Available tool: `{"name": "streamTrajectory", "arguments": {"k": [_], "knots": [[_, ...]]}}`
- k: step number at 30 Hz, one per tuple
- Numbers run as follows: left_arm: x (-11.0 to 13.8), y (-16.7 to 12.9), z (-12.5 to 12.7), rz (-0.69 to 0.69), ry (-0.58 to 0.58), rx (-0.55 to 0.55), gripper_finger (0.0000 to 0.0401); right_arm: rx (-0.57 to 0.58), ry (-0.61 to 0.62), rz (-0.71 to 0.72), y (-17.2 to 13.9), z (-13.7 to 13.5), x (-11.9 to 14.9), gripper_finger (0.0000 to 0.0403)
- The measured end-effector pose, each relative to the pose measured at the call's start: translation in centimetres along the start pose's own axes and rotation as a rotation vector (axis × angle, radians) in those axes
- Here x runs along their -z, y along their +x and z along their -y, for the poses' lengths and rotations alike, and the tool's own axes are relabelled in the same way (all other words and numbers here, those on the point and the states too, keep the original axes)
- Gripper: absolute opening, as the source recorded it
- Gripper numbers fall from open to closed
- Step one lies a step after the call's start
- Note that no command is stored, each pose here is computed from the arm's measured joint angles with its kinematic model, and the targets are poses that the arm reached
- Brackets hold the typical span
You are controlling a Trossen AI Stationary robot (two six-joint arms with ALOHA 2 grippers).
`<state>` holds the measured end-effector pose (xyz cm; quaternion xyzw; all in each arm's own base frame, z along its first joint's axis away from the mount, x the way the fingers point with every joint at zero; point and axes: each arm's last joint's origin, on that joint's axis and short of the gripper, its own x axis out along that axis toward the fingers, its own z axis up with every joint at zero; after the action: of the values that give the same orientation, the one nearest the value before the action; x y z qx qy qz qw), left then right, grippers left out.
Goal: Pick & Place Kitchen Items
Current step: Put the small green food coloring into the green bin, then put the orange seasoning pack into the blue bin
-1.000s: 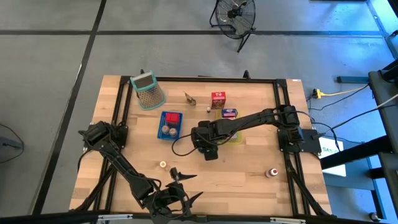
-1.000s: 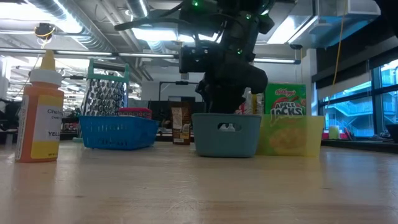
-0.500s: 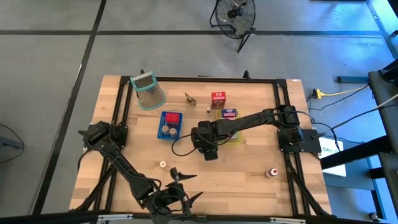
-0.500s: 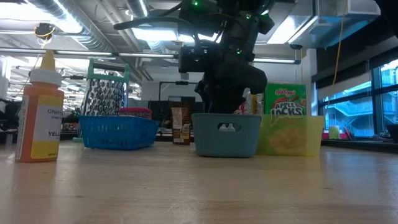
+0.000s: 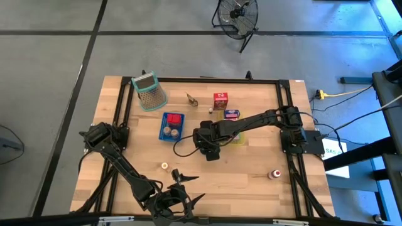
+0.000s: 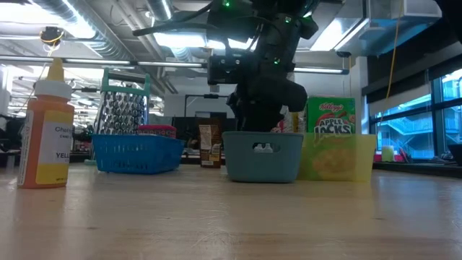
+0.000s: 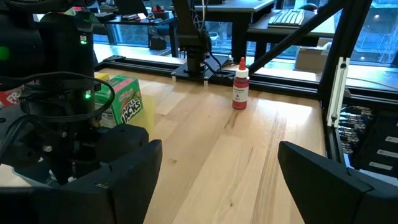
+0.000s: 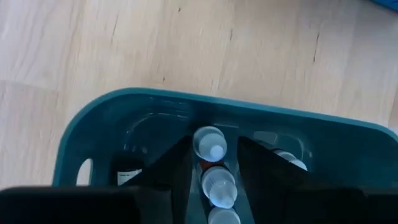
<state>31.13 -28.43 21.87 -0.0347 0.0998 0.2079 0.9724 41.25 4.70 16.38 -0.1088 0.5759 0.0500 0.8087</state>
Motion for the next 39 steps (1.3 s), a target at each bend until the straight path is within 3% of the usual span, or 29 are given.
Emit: {"name": "streamTrajectory", "arguments": {"k": [14, 26, 33, 39], "knots": [[0.0, 0.0, 0.0, 0.0, 0.001, 0.0, 0.0317, 0.006, -0.04, 0.001, -0.4, -0.9, -0.4, 0.013], [0.0, -0.1, 0.0, -0.004, -0.017, 0.008, 0.0318, 0.046, -0.054, 0.002, -3.6, -1.0, -2.3, 0.013], [0.3, -0.1, -0.1, -0.018, 0.01, 0.001, 0.0318, 0.13, -0.035, -0.044, -6.5, -0.4, -3.3, 0.013], [0.4, -0.4, 0.0, -0.014, 0.031, 0.001, 0.0317, 0.13, 0.004, -0.08, -9.5, -0.5, -3.8, 0.0131]]}}
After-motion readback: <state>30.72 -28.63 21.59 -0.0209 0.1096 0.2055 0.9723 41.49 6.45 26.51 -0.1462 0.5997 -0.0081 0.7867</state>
